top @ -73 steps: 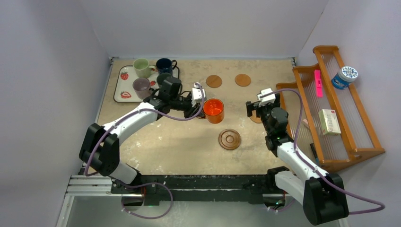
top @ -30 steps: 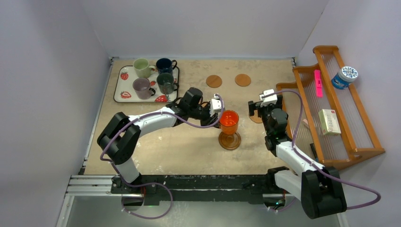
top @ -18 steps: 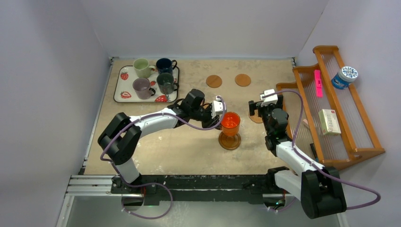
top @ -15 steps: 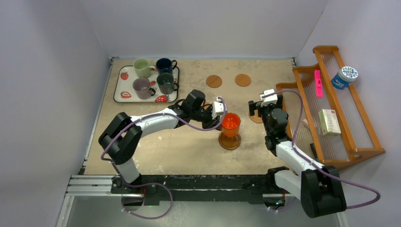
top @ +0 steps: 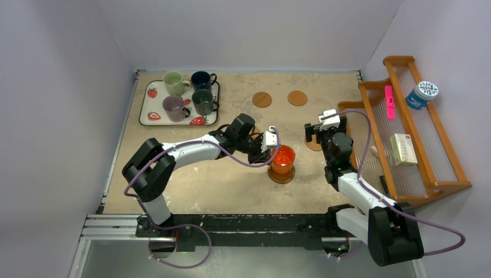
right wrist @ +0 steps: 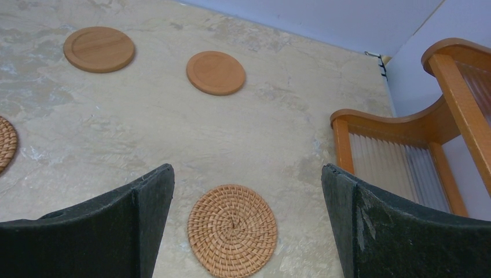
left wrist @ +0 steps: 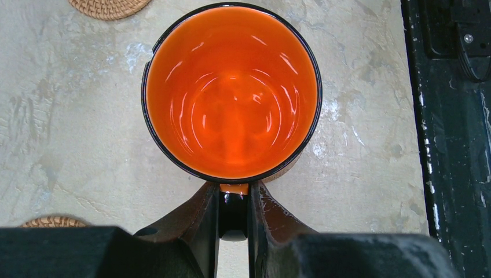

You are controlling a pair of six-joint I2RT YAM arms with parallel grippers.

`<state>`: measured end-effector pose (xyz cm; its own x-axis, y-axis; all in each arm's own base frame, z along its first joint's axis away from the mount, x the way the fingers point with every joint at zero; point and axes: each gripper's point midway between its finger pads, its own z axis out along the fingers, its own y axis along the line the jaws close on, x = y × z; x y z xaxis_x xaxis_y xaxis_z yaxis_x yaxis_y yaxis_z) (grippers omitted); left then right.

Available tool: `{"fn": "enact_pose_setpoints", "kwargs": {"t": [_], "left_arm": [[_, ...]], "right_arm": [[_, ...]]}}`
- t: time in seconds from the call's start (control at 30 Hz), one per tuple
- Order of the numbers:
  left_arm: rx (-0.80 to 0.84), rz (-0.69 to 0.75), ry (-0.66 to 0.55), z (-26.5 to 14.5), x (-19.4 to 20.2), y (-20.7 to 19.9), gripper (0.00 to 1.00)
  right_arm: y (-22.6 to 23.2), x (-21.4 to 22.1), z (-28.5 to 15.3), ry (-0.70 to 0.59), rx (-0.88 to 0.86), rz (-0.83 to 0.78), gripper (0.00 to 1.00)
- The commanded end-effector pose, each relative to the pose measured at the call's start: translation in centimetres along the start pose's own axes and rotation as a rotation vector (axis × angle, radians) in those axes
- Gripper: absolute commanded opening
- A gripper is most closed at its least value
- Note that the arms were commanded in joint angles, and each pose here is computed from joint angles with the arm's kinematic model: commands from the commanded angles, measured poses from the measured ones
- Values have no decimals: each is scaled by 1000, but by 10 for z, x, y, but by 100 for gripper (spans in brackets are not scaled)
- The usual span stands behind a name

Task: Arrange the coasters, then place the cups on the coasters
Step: Place the cup on the coaster.

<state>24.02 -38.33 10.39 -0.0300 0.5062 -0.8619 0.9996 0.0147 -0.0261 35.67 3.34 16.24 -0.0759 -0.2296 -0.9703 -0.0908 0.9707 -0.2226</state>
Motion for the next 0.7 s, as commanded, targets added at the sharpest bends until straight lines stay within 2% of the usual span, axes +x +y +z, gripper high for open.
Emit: {"fn": "enact_pose_setpoints", "kwargs": {"t": [0.0, 0.67], "left_arm": [[23, 89, -71, 3, -22, -1, 0], [44, 61, -46, 12, -13, -5, 0]], "right_arm": [[-5, -8, 2, -37, 21, 8, 99], [-5, -7, 3, -33, 21, 6, 99]]}}
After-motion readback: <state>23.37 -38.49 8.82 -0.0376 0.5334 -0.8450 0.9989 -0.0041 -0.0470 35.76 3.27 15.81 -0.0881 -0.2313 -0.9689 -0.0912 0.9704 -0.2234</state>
